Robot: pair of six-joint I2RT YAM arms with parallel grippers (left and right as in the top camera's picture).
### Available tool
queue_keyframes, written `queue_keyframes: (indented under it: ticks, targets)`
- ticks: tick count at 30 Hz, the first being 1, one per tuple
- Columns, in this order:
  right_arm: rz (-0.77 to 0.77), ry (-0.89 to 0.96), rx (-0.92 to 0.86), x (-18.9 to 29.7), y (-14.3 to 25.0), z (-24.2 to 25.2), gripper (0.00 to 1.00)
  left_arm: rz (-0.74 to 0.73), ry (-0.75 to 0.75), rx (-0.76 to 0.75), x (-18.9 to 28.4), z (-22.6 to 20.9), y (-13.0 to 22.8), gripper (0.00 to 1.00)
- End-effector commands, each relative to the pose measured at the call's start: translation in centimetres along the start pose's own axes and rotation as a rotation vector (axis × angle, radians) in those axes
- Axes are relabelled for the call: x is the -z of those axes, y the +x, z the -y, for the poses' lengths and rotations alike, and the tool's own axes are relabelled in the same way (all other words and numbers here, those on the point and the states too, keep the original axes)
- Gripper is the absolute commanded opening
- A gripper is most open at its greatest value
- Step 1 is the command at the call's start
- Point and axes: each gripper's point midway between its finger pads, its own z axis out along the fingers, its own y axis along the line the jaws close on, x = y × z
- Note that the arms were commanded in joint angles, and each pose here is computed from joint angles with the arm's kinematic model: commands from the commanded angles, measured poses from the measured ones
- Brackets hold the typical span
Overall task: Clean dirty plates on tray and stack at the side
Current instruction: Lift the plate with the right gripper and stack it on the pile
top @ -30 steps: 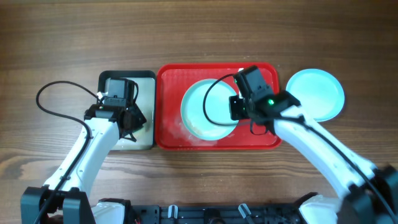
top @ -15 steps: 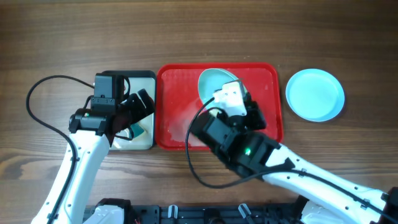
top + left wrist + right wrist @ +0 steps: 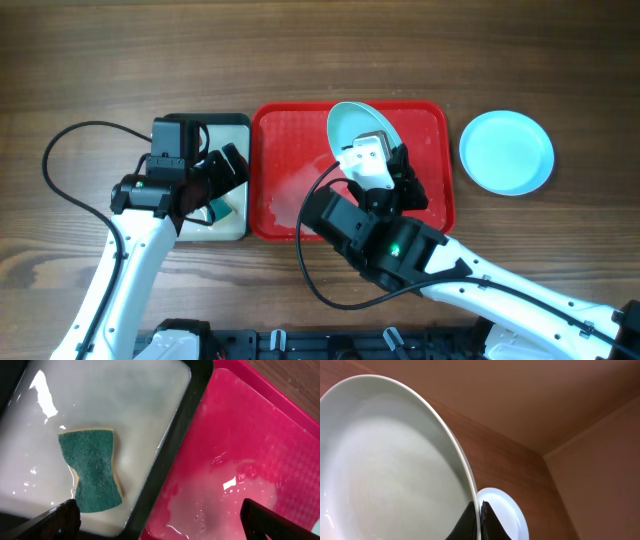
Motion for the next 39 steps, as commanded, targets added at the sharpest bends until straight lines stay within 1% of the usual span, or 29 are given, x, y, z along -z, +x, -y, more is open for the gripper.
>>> queue_keyframes:
  ticks: [1,9,10,12,13,16,19,20,21,22,24,26,27,28,30,35,36,37,38,39]
  targets:
    - [0.023,0.037,-0.028,0.3,-0.8,1.1,0.04,0.012,0.019,-0.011,0.5,0.4,-0.5,1.00]
    - [0.023,0.035,-0.035,0.3,-0.8,1.1,0.04,0.012,0.019,-0.011,0.5,0.4,-0.4,1.00]
    - [0.014,0.015,-0.046,0.1,-0.7,0.8,0.04,0.012,0.019,-0.011,0.5,0.4,-0.5,1.00]
    - [-0.056,-0.051,-0.108,-1.4,0.4,0.0,0.04,0.012,0.019,-0.011,0.5,0.4,-0.5,1.00]
    - [-0.135,-0.116,-0.164,-2.9,1.5,-0.6,0.04,0.012,0.019,-0.011,0.5,0.4,-0.5,1.00]
    - [-0.397,-0.454,-0.325,-6.9,4.9,-2.7,0.04,0.012,0.019,-0.011,0.5,0.4,-0.5,1.00]
    - [-0.525,-0.658,-0.516,-9.0,6.6,-1.6,0.04,0.012,0.019,-0.011,0.5,0.4,-0.5,1.00]
    - [-0.551,-0.682,-0.589,-9.9,7.2,-0.4,0.04,0.012,0.019,-0.011,0.5,0.4,-0.5,1.00]
    - [-0.571,-0.670,-0.663,-11.2,8.1,1.3,0.04,0.012,0.019,-0.011,0.5,0.4,-0.5,1.00]
    - [-0.601,-0.579,-0.751,-13.0,9.9,4.3,0.04,0.012,0.019,-0.011,0.5,0.4,-0.5,1.00]
    - [-0.640,-0.442,-0.877,-14.9,12.7,8.5,0.04,0.012,0.019,-0.011,0.5,0.4,-0.5,1.00]
    - [-0.677,-0.268,-1.018,-16.2,16.0,13.1,0.04,0.012,0.019,-0.011,0.5,0.4,-0.5,1.00]
    - [-0.702,-0.145,-1.083,-16.7,18.2,15.5,0.04,0.012,0.019,-0.011,0.5,0.4,-0.5,1.00]
    - [-0.723,-0.077,-1.103,-17.0,19.8,16.7,0.04,0.012,0.019,-0.011,0.5,0.4,-0.5,1.00]
    - [-0.783,-0.018,-1.132,-17.6,22.4,17.4,0.04,0.012,0.019,-0.011,0.5,0.4,-0.5,1.00]
    - [-0.977,-0.040,-1.103,-18.1,26.7,13.9,0.04,0.012,0.019,-0.011,0.5,0.4,-0.5,1.00]
    - [-0.990,-0.062,-1.107,-18.1,26.8,13.4,0.21,0.012,0.019,-0.011,0.5,0.4,-0.5,1.00]
    - [-0.965,-0.157,-1.117,-18.1,25.6,12.6,0.35,0.012,0.019,-0.011,0.5,0.4,-0.5,1.00]
    - [-0.950,-0.213,-1.135,-17.6,24.4,12.3,0.36,0.012,0.019,-0.011,0.5,0.4,-0.5,1.00]
    - [-0.935,-0.206,-1.169,-16.8,23.5,12.8,0.37,0.012,0.019,-0.011,0.5,0.4,-0.5,1.00]
